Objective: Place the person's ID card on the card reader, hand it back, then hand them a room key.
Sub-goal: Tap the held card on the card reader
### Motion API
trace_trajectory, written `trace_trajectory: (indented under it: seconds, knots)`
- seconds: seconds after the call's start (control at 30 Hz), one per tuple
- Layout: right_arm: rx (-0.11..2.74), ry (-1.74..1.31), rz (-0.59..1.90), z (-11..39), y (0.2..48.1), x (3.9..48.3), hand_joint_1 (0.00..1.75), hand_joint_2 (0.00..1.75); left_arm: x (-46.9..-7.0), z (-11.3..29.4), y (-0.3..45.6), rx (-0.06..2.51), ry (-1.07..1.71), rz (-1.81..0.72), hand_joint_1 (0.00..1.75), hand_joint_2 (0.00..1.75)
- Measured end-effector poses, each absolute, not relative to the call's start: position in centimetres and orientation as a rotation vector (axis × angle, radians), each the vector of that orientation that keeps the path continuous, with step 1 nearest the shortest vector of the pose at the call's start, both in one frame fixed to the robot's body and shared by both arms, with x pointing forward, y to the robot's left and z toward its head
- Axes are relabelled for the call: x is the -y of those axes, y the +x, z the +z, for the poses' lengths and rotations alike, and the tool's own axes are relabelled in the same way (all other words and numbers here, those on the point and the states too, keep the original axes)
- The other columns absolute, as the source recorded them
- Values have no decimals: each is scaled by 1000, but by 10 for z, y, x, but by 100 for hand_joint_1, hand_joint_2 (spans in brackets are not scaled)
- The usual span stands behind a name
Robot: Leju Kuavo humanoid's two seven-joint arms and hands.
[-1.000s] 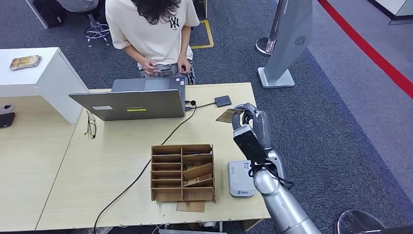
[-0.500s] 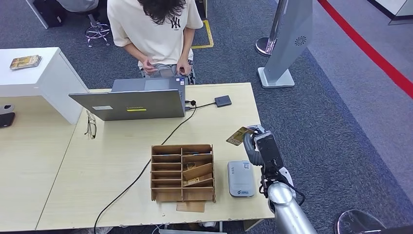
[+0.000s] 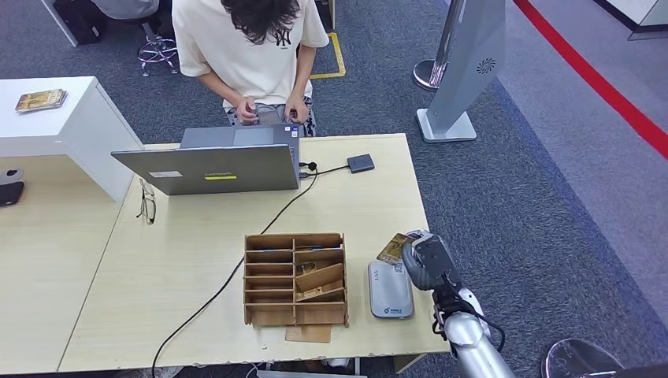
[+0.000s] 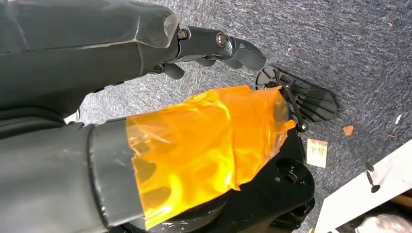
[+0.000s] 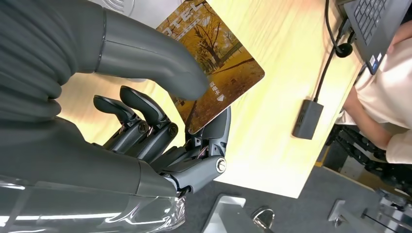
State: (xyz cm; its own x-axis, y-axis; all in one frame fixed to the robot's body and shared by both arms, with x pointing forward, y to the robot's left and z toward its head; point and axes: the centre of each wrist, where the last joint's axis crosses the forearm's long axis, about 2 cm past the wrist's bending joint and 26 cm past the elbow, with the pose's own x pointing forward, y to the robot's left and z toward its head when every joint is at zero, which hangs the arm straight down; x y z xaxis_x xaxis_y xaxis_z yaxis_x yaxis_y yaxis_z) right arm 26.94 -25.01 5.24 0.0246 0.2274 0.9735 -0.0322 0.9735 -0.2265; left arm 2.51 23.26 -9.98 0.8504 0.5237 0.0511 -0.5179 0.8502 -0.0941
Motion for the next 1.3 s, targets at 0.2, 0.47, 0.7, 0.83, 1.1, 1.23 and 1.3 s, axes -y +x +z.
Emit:
trace_trajectory:
  seconds: [0.2,0.47,0.7,0.83,1.1,1.23,1.3]
  knots:
    - [1537,-123,162,51,269,255,175,175,-234,-100,25,75,-74,556,0,0]
    - [1564,-47,122,54,271,257,175,175,-234,-100,25,73,-66,562,0,0]
    - [1553,-26,191,60,274,264,175,175,-235,-100,23,73,-60,572,0,0]
    - [1529,-21,288,60,273,272,175,175,-235,-100,21,74,-59,577,0,0]
    - [1491,-30,421,60,271,283,175,175,-236,-101,18,69,-63,591,0,0]
    - [1478,-33,467,61,270,287,175,175,-236,-101,17,70,-64,592,0,0]
    - [1474,-31,484,61,269,289,175,175,-236,-101,17,70,-64,594,0,0]
